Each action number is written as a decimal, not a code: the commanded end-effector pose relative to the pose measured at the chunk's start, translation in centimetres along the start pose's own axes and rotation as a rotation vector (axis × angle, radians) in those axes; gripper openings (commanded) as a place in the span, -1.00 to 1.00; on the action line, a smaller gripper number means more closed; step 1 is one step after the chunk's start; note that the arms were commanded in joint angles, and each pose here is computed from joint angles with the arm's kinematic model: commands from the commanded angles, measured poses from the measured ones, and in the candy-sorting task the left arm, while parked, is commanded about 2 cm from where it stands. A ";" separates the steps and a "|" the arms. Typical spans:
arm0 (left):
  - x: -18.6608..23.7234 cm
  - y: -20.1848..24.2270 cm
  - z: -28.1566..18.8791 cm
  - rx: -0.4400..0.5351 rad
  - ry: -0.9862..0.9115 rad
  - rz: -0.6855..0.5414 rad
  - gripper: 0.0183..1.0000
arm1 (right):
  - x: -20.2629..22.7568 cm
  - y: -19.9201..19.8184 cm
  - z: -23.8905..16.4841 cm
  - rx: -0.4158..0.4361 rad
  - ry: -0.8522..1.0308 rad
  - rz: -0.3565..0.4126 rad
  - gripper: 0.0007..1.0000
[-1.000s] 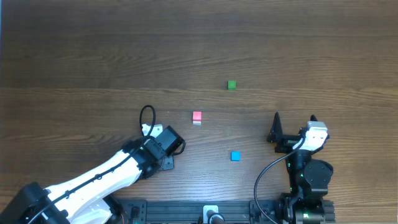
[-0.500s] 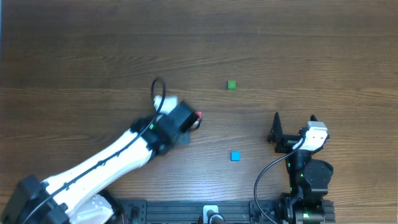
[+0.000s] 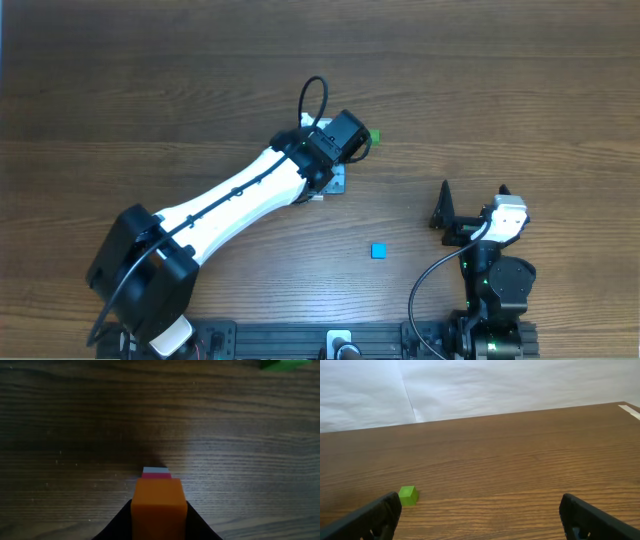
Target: Stack Cubes
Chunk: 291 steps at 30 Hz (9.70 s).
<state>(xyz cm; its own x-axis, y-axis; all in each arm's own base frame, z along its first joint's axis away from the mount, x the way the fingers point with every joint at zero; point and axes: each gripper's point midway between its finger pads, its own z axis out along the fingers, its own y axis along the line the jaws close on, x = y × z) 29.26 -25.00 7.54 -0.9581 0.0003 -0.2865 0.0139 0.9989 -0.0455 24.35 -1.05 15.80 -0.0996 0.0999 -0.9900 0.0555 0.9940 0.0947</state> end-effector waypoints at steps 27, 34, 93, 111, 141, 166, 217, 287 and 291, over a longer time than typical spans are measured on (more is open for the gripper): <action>0.9 -0.1 1.3 -0.004 0.067 0.068 -0.80 | 0.2 -0.1 0.0 0.000 0.001 -0.008 0.99; 1.1 -0.1 1.7 -0.009 0.077 0.069 -0.79 | 0.2 -0.1 0.0 0.000 0.001 -0.008 0.98; -9.3 18.0 -21.7 0.290 -1.132 -0.207 1.00 | 0.2 -0.1 0.0 0.000 0.001 -0.008 0.99; 0.4 23.0 -13.6 0.136 -1.287 -0.086 1.00 | 0.3 -0.1 0.0 0.000 0.001 -0.008 0.99; 2.1 23.9 -10.3 0.073 -1.204 -0.049 1.00 | 0.2 -0.1 0.0 0.000 0.001 -0.008 0.98; 2.1 23.9 -10.3 0.073 -1.203 -0.049 1.00 | -1.5 1.4 -0.1 -0.082 -0.064 0.046 0.98; 2.1 23.9 -10.3 0.073 -1.203 -0.049 1.00 | 8.4 16.4 16.6 0.030 1.298 -0.067 0.99; 2.1 23.9 -10.3 0.073 -1.203 -0.049 1.00 | 13.6 16.2 17.4 -0.016 1.385 -0.129 -0.98; 2.1 23.9 -10.3 0.073 -1.203 -0.049 1.00 | 10.7 17.5 16.4 -0.055 1.351 -0.123 -0.98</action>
<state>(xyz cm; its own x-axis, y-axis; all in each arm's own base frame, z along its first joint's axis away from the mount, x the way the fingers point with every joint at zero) 24.62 -0.62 15.88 -0.0763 -0.1251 -0.9892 0.0376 0.9910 -0.1282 40.18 14.94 1.06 -0.9984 -0.0409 -0.0391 -0.0411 0.9991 0.0035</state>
